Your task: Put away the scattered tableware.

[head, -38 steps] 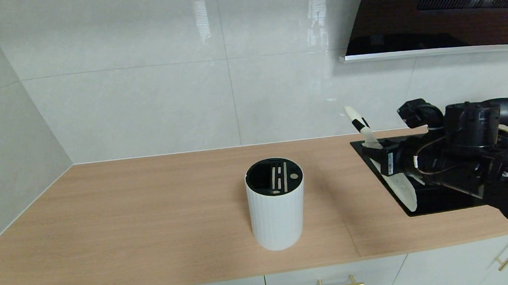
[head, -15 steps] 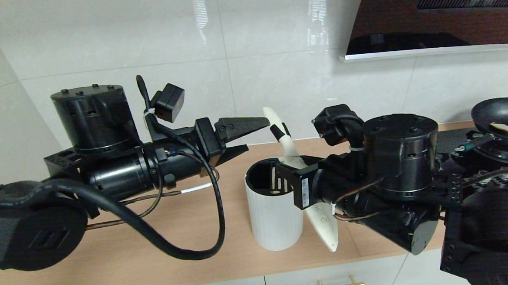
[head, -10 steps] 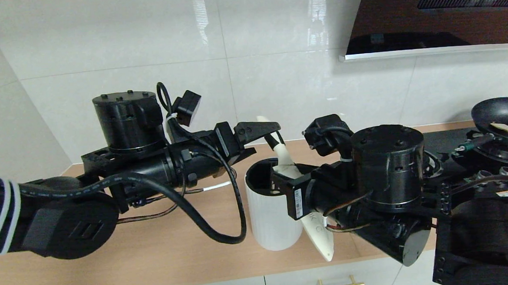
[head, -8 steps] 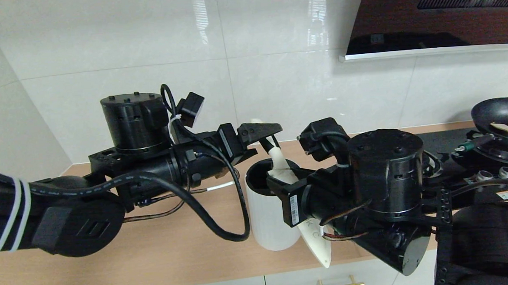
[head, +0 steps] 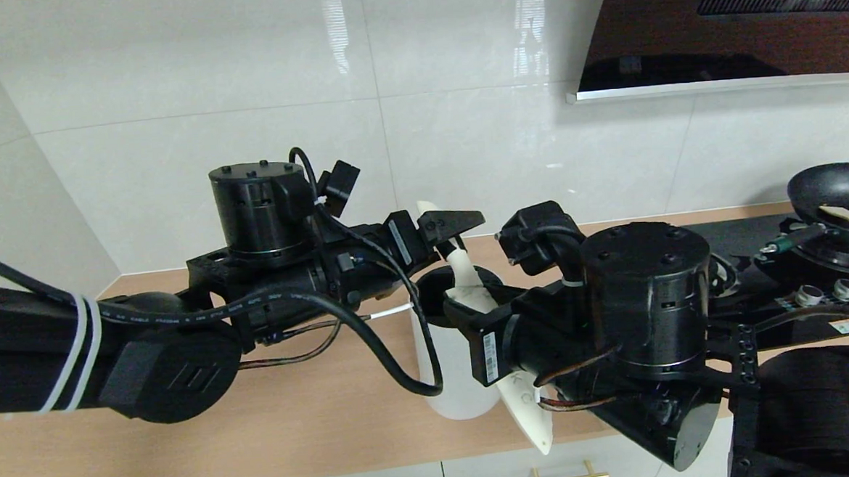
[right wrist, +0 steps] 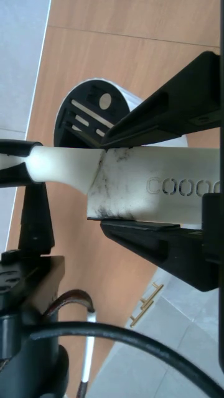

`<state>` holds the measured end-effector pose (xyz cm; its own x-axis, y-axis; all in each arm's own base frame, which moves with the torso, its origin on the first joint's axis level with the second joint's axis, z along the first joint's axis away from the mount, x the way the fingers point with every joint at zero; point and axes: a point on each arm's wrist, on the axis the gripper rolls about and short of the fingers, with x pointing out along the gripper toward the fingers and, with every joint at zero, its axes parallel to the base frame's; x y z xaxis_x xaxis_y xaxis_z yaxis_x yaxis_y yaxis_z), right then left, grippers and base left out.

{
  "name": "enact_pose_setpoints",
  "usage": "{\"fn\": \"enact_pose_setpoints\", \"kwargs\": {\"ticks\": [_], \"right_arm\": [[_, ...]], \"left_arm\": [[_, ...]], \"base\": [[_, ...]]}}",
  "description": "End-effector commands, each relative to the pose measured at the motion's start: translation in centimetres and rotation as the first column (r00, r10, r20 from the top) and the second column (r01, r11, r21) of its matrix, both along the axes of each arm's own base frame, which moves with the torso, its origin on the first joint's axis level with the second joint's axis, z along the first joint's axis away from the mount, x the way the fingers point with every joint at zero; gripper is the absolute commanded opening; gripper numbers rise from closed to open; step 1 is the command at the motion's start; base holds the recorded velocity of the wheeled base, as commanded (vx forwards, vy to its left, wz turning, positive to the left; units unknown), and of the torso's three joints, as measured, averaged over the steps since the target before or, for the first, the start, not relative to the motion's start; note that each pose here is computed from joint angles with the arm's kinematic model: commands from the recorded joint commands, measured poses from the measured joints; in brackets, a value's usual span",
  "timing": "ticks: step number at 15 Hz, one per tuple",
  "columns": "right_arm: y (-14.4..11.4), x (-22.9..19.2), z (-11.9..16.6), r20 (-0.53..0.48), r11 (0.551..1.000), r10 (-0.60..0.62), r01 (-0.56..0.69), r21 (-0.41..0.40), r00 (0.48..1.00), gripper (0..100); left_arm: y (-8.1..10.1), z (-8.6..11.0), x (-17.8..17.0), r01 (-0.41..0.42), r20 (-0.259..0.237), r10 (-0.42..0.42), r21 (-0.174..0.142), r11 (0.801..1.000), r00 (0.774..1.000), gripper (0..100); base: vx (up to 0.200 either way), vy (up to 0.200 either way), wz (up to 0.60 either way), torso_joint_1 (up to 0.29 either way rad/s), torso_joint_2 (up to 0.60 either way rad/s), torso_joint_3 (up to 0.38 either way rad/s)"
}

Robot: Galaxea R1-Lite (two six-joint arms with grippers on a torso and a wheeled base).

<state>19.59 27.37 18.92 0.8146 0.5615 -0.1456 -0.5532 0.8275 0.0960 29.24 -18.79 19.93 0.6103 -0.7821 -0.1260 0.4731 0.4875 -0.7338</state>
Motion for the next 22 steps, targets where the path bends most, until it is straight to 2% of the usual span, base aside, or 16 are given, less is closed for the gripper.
{"fn": "enact_pose_setpoints", "kwargs": {"ticks": [1, 7, 8, 14, 21, 22], "right_arm": [[0.11, -0.07, -0.2, -0.003, 1.0, 0.004, -0.004, -0.005, 1.0, 0], [0.18, -0.09, -0.34, -0.007, 1.0, 0.006, -0.006, -0.008, 1.0, 0], [0.18, -0.09, -0.34, -0.007, 1.0, 0.006, -0.006, -0.008, 1.0, 0], [0.07, -0.15, -0.4, -0.007, 1.0, 0.004, -0.004, -0.012, 1.0, 0], [0.03, -0.16, -0.49, -0.007, 1.0, -0.003, 0.003, -0.016, 1.0, 0], [0.02, -0.17, -0.53, -0.008, 1.0, -0.003, 0.003, -0.017, 1.0, 100]], "left_arm": [[-0.32, 0.44, -0.36, -0.001, 0.013, 0.002, -0.006, 1.0, 1.0, 100], [-0.68, 0.1, -0.37, 0.003, 0.004, -0.003, 0.001, 1.0, 1.0, 100], [-0.66, 0.16, -0.4, 0.003, 0.005, -0.003, 0.0, 1.0, 1.0, 0], [-0.84, -0.47, -0.13, 0.005, -0.01, -0.005, 0.01, 1.0, 1.0, 0], [-0.72, -0.15, -0.21, 0.0, -0.002, 0.0, 0.003, 1.0, 1.0, 0], [-0.68, -0.04, -0.26, 0.0, -0.001, 0.0, 0.001, 1.0, 1.0, 0]], "base": [[0.0, 0.0, 0.0, 0.0, 0.0, 0.0], [0.0, 0.0, 0.0, 0.0, 0.0, 0.0], [0.0, 0.0, 0.0, 0.0, 0.0, 0.0], [0.0, 0.0, 0.0, 0.0, 0.0, 0.0], [0.0, 0.0, 0.0, 0.0, 0.0, 0.0], [0.0, 0.0, 0.0, 0.0, 0.0, 0.0]]}}
